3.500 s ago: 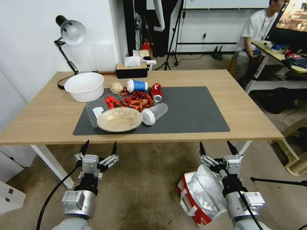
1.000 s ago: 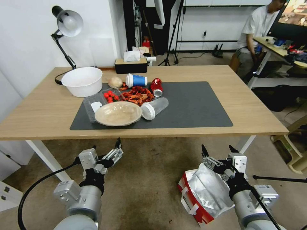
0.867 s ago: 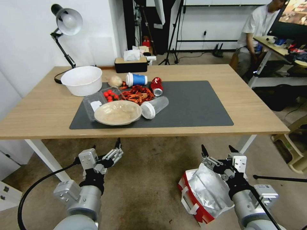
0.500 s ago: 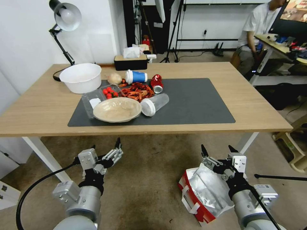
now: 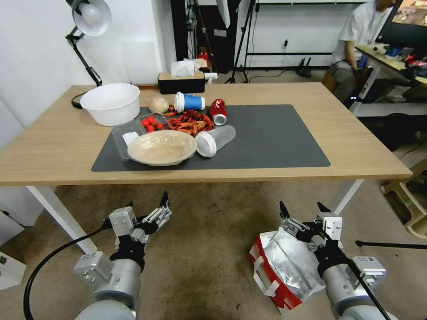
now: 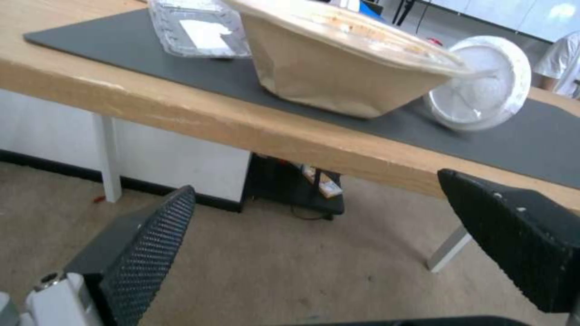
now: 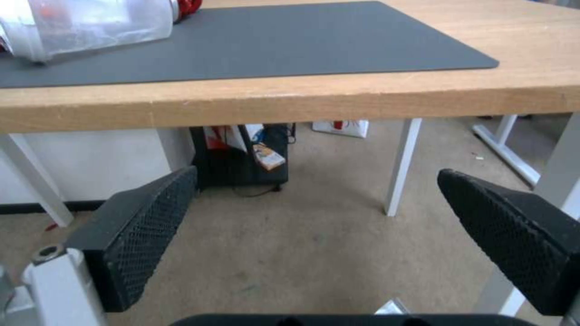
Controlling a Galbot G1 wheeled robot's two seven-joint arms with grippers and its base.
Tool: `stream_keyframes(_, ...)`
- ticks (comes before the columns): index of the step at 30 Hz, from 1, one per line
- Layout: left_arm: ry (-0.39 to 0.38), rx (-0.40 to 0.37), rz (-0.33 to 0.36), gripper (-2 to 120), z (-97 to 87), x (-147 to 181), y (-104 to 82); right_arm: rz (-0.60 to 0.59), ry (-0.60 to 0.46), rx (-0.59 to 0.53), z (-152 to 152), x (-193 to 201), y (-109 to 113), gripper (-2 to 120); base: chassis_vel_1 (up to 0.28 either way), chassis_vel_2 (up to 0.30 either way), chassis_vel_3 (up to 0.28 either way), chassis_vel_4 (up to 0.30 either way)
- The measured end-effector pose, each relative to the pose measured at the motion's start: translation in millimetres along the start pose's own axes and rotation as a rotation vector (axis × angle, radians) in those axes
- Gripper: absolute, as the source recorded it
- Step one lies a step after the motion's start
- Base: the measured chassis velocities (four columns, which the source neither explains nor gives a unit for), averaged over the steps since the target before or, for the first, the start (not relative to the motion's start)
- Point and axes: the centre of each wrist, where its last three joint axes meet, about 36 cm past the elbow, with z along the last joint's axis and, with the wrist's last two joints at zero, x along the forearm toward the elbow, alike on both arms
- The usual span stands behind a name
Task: Pick up the food delivery bag from the floor and place it on the table.
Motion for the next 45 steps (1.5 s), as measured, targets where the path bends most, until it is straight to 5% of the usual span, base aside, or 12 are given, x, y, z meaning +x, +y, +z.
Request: stream_keyframes(45, 0.001, -0.007, 0.008, 100, 2.8, -2.9, 0.8, 0.004, 0.005, -0.001, 3.0, -2.8, -1.3, 100, 0.000, 0.000, 0.000, 0.000)
